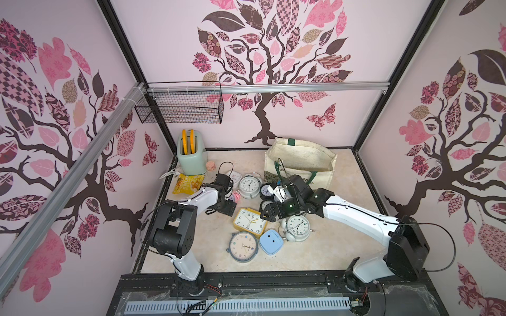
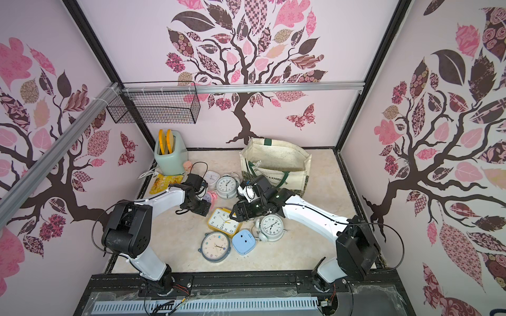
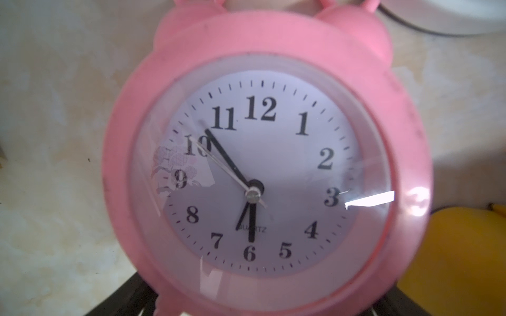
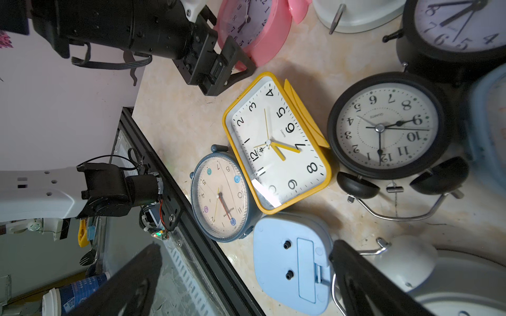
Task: Put the alarm clock into the canvas bag
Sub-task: Pick up the alarm from the center of the board.
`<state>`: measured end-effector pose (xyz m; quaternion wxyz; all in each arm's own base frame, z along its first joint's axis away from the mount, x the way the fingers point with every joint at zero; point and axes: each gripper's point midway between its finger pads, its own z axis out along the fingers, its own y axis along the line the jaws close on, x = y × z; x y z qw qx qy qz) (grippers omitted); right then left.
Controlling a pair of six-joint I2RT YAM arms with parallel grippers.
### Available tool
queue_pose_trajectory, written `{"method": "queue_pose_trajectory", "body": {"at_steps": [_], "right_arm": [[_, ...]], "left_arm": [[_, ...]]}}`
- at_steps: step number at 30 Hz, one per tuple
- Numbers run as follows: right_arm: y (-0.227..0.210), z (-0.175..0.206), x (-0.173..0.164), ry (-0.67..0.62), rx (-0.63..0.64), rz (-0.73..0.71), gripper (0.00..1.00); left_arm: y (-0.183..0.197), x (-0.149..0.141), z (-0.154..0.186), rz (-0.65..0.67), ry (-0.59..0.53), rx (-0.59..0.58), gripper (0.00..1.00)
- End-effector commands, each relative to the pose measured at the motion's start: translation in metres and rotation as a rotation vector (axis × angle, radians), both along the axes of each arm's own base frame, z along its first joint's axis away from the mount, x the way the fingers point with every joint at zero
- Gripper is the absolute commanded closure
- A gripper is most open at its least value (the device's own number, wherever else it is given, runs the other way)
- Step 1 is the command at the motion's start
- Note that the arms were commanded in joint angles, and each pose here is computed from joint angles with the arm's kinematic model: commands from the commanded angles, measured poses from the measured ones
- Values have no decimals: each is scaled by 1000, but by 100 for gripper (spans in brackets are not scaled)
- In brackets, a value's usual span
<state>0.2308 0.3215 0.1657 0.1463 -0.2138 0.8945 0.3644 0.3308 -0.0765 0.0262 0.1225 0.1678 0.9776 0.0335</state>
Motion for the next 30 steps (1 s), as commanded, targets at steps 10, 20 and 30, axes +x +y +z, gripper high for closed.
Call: {"method": "queue_pose_trajectory", "body": {"at_steps": [10,20,30], "right_arm": [[1,13,14,-51,-20,-37,0],[-6,61,45,-99,74,-142,0],[-27,141,85,-149,234,-247,0]], "left_arm": [[-9,-9,38,143,-116,-73,19],[-15,-14,121,172,-402,-247,23],[-114,-40,221,-284,-784,-691,24]]}}
